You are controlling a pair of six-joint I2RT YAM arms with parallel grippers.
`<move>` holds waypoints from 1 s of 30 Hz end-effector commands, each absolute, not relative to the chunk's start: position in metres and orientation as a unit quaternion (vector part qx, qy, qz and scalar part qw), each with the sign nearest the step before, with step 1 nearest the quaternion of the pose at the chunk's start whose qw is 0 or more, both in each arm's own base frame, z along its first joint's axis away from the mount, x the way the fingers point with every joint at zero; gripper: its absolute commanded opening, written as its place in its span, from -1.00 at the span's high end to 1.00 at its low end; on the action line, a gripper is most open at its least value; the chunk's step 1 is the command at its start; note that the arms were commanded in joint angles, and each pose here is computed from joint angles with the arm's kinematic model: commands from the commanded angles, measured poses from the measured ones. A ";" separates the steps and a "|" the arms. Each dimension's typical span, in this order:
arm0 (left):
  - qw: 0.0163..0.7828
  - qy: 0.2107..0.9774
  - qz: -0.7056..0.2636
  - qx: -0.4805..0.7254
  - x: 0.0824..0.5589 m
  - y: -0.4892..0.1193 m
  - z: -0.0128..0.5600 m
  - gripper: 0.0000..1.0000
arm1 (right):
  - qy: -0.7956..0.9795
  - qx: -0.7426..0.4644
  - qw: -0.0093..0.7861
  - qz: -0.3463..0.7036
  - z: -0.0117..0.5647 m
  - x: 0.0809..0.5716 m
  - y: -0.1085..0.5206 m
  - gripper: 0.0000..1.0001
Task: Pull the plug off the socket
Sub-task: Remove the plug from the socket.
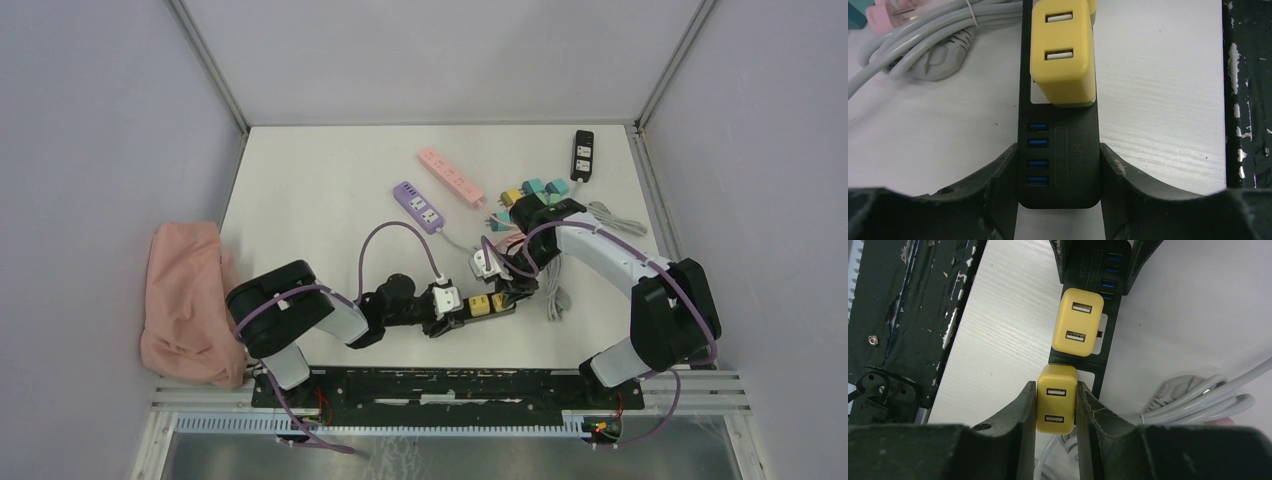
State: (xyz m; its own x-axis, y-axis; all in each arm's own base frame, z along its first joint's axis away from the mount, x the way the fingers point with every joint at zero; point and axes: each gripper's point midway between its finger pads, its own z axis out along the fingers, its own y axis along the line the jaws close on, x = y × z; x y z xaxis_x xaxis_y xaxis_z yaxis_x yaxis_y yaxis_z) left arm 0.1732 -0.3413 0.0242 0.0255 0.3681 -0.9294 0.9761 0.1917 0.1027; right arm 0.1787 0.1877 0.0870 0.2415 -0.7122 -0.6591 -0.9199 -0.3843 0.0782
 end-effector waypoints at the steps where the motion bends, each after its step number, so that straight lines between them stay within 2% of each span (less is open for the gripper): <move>1: 0.473 0.620 -0.314 0.541 0.183 -0.341 0.025 0.94 | 0.533 -0.747 0.176 0.357 0.112 0.168 0.186 1.00; 18: 0.472 0.620 -0.315 0.542 0.184 -0.341 0.024 0.94 | 0.513 -0.739 0.182 0.398 0.133 0.160 0.179 1.00; 30: 0.470 0.620 -0.317 0.543 0.183 -0.342 0.024 0.94 | 0.545 -0.733 0.182 0.365 0.106 0.170 0.179 1.00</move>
